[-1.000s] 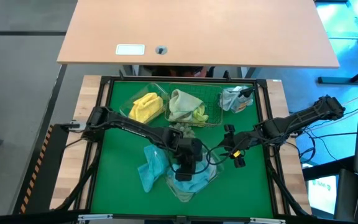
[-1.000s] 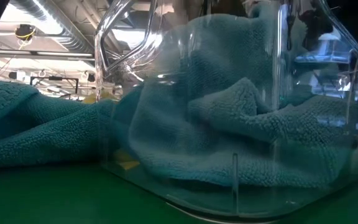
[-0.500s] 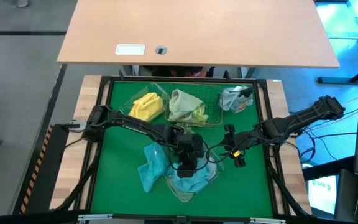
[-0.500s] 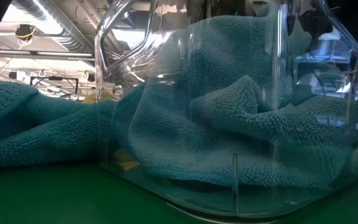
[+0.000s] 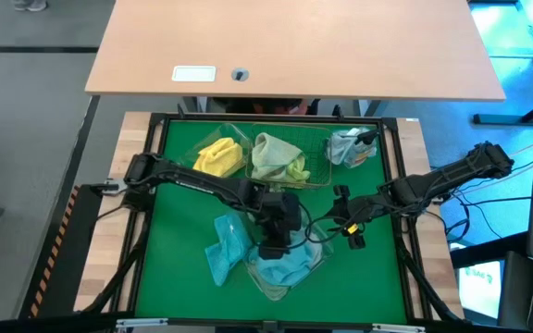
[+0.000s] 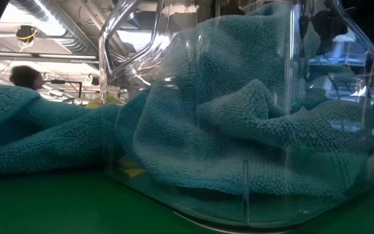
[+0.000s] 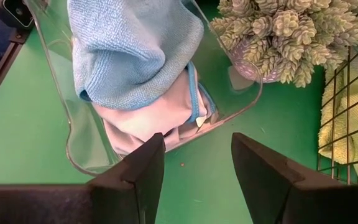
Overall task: Sort microfiber towel by color & place in baskets
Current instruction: Put the light blue microfiber towel into the bottom transparent bin
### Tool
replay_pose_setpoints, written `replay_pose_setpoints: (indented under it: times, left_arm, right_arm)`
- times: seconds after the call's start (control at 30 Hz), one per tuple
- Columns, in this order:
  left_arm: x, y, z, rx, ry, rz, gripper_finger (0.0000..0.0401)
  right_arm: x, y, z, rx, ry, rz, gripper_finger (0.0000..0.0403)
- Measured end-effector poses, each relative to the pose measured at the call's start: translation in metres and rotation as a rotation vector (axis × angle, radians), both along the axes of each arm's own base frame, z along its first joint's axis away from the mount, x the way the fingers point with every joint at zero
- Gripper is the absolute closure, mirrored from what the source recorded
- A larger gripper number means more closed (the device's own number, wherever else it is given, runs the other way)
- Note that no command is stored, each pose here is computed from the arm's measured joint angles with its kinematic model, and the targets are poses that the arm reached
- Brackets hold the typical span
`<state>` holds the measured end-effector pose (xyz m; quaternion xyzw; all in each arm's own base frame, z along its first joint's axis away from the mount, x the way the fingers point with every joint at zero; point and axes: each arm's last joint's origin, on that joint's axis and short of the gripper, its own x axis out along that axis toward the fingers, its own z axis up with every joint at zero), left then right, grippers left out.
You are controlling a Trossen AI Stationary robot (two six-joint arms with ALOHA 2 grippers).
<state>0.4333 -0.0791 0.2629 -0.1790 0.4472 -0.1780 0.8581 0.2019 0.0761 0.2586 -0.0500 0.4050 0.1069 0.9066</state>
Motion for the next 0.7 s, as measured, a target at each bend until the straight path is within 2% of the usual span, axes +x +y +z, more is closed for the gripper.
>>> replay_pose_setpoints:
  times: [0.33, 0.47, 0.7]
  left_arm:
    - [-0.035, 0.010, 0.059, 0.066, -0.099, 0.045, 0.0261]
    - [-0.054, 0.016, 0.083, 0.169, -0.145, 0.096, 0.0261]
    - [-0.094, 0.032, 0.135, 0.352, -0.331, 0.197, 0.0261]
  right_arm:
    - [0.000, 0.000, 0.000, 0.000, 0.000, 0.000, 0.0217]
    - [0.000, 0.000, 0.002, -0.004, -0.006, -0.003, 0.0217]
    - [0.008, -0.001, 0.047, -0.114, -0.175, -0.019, 0.0217]
